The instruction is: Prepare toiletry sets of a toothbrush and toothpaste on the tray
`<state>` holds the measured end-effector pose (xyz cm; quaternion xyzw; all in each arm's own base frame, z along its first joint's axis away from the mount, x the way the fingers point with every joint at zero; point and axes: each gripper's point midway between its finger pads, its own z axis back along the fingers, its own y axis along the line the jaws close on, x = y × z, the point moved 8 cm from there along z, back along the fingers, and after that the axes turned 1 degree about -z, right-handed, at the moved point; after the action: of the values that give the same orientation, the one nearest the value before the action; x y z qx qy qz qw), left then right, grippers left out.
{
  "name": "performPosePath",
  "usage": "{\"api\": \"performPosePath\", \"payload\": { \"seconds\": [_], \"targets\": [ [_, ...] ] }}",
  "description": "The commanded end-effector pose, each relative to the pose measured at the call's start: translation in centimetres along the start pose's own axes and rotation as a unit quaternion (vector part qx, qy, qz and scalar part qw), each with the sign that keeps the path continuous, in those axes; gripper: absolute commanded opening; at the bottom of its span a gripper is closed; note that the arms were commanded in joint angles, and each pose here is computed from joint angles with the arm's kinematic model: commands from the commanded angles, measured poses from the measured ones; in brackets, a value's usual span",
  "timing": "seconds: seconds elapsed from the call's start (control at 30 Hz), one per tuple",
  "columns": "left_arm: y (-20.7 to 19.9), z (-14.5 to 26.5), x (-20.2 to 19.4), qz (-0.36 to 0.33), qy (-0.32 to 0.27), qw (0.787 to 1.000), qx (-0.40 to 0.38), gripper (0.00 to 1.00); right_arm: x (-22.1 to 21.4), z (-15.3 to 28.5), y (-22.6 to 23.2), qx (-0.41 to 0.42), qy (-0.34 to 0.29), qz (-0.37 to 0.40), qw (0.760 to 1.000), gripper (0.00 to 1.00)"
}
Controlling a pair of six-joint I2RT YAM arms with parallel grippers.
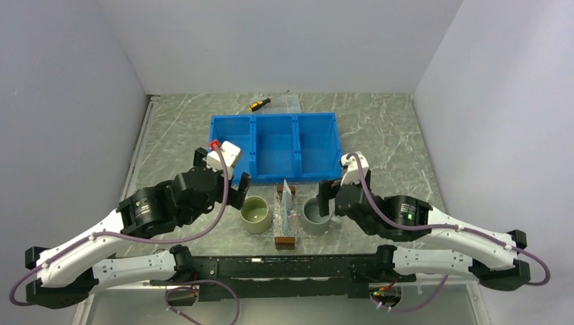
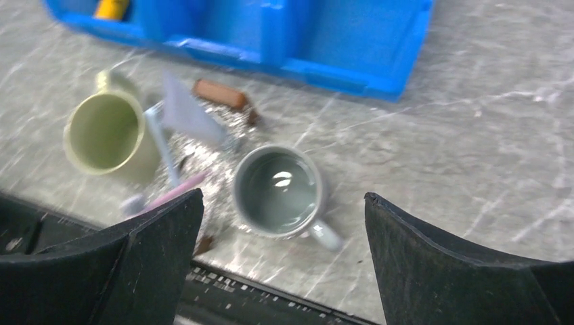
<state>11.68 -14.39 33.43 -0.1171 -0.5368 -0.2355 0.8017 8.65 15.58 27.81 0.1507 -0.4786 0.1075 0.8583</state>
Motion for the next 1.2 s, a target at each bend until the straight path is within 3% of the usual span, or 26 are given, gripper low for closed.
{"api": "performPosePath", "payload": {
  "seconds": [0.0, 0.57, 0.83, 1.17],
  "targets": [
    [1.4, 0.6, -1.0, 0.028, -0.009, 0.998, 0.047, 0.99, 1.9, -1.8, -1.6, -0.042, -0.014, 0.003, 0.999, 0.91],
    [5.9, 3.1, -6.8, 0.1, -0.029, 0.98, 0.168, 1.0, 1.3, -7.9, -9.0, -0.189, 0.027, -0.07, 0.979, 0.95],
    [6.8, 4.0, -8.6, 0.107, -0.009, 0.976, 0.188, 0.99, 1.0, -7.8, -11.2, -0.236, -0.001, -0.104, 0.966, 1.0],
    [7.3, 4.5, -9.6, 0.147, -0.027, 0.97, 0.19, 0.99, -0.2, -7.1, -12.2, -0.302, 0.019, -0.131, 0.944, 1.0]
  ]
}}
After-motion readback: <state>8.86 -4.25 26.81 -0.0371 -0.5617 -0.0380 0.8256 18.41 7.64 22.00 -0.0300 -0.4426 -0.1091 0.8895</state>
